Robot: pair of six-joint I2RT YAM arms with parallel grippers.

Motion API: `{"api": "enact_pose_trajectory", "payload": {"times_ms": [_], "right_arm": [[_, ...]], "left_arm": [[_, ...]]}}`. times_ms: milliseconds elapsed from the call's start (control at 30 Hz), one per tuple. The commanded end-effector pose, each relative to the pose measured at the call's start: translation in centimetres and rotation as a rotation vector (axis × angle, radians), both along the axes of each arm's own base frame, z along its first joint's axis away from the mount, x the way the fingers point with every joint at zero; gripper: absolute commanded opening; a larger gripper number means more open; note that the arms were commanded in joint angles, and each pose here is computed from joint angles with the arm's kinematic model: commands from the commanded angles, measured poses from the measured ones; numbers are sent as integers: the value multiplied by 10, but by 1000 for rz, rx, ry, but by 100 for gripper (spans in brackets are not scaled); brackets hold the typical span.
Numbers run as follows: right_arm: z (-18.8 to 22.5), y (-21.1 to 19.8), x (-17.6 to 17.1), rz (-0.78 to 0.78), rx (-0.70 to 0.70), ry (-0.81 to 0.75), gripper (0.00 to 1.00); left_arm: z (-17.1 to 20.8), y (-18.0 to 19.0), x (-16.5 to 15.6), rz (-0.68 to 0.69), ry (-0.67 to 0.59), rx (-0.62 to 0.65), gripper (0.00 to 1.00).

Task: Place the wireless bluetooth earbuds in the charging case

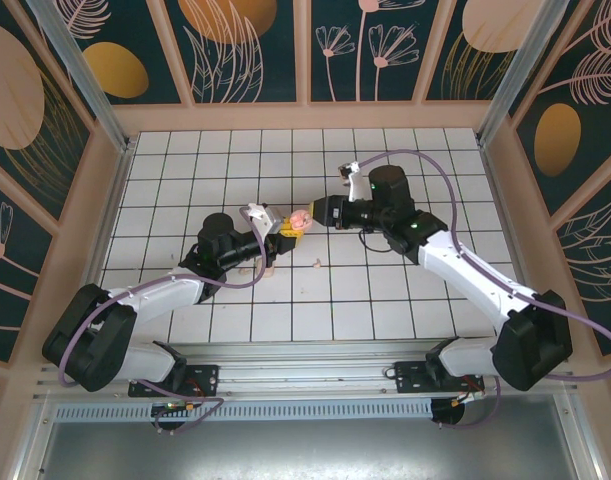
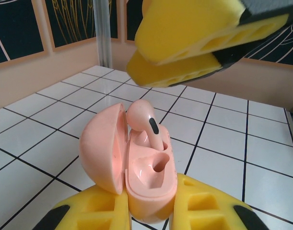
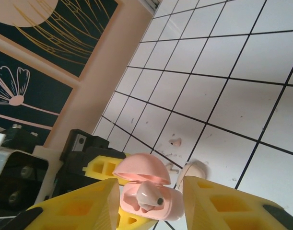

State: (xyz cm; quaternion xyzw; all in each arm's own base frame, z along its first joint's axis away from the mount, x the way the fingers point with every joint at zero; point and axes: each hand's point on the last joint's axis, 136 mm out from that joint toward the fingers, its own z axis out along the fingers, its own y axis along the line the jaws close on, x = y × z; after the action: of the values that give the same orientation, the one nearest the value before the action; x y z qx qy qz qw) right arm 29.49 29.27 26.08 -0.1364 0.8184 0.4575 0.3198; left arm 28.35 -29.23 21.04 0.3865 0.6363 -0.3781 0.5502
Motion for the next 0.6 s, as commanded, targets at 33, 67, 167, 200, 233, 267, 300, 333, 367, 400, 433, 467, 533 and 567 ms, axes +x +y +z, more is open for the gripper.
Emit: {"api": "enact_pose_trajectory", "payload": {"times_ms": [33, 67, 167, 200, 233, 267, 300, 333, 367, 400, 433, 467, 533, 567], "right_arm": [[3, 7, -1, 31, -4, -15, 40], [2, 8, -1, 33, -7, -12, 40], [-5, 8, -2, 36, -20, 1, 40], [-7, 8, -2, 37, -24, 7, 40], [-8, 9, -3, 39, -25, 8, 40], [-9, 9, -3, 41, -26, 11, 40], [-10, 10, -4, 43, -28, 13, 40], [-11, 10, -4, 44, -30, 14, 40], [-13, 10, -5, 45, -35, 20, 40], [-15, 9, -5, 45, -40, 23, 40], [-17, 9, -6, 46, -46, 28, 40], [-20, 9, -7, 48, -54, 35, 40], [-26, 8, -10, 50, -68, 49, 40], [-29, 8, -12, 54, -74, 54, 40]], "left_arm": [[23, -3, -3, -23, -72, -32, 12], [24, -3, -2, -22, -73, -33, 12], [25, -3, -3, -25, -76, -34, 12], [25, -3, -3, -24, -76, -35, 12], [25, -3, -3, -26, -76, -34, 12], [25, -3, -3, -25, -75, -34, 12], [25, -3, -3, -25, -75, -34, 12], [25, -3, -3, -26, -77, -33, 12], [25, -3, -4, -27, -77, -34, 12], [25, -3, -3, -27, -77, -34, 12], [25, -3, -4, -27, -75, -35, 12], [25, -3, -3, -26, -76, -35, 12], [26, -3, -3, -25, -79, -35, 12], [25, -3, -3, -23, -78, -34, 12]]}}
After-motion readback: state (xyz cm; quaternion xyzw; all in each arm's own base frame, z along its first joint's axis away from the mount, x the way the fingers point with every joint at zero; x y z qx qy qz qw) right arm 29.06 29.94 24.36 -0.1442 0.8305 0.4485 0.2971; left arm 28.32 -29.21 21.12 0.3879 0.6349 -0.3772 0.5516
